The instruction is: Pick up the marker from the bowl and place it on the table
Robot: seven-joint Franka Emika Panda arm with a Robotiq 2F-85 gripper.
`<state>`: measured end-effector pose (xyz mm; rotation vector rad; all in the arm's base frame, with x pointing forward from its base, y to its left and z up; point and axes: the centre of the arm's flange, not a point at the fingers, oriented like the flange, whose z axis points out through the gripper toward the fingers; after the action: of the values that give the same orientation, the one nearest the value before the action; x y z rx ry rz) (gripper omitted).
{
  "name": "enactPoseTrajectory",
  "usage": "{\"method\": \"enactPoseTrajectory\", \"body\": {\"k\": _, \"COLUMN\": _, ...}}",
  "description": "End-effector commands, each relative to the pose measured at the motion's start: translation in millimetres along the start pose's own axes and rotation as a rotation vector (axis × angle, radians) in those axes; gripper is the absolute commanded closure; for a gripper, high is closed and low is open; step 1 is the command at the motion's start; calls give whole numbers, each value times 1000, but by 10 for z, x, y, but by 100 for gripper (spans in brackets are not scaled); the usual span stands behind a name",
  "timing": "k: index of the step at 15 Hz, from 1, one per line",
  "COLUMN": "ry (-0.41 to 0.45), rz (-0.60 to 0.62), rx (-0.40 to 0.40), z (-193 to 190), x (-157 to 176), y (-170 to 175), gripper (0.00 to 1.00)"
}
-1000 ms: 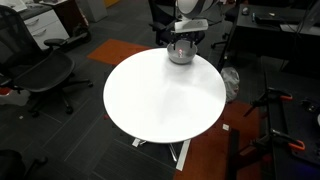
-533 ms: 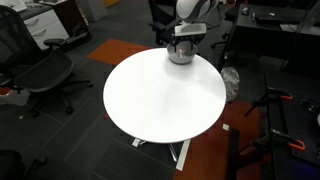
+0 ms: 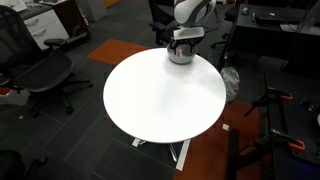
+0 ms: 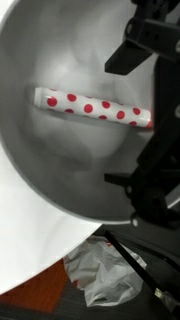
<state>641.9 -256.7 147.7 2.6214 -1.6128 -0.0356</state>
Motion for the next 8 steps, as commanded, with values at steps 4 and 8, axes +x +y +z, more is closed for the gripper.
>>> {"method": "enactPoseTrajectory", "body": {"k": 4, "ry": -11, "rz": 15, "rx": -16, "z": 21, "x": 114, "y": -62, "gripper": 49}}
{"method": "enactPoseTrajectory", "body": {"k": 8, "ry": -4, "rz": 19, "rx": -18, "z": -5, "x": 144, "y": -45, "gripper": 80}}
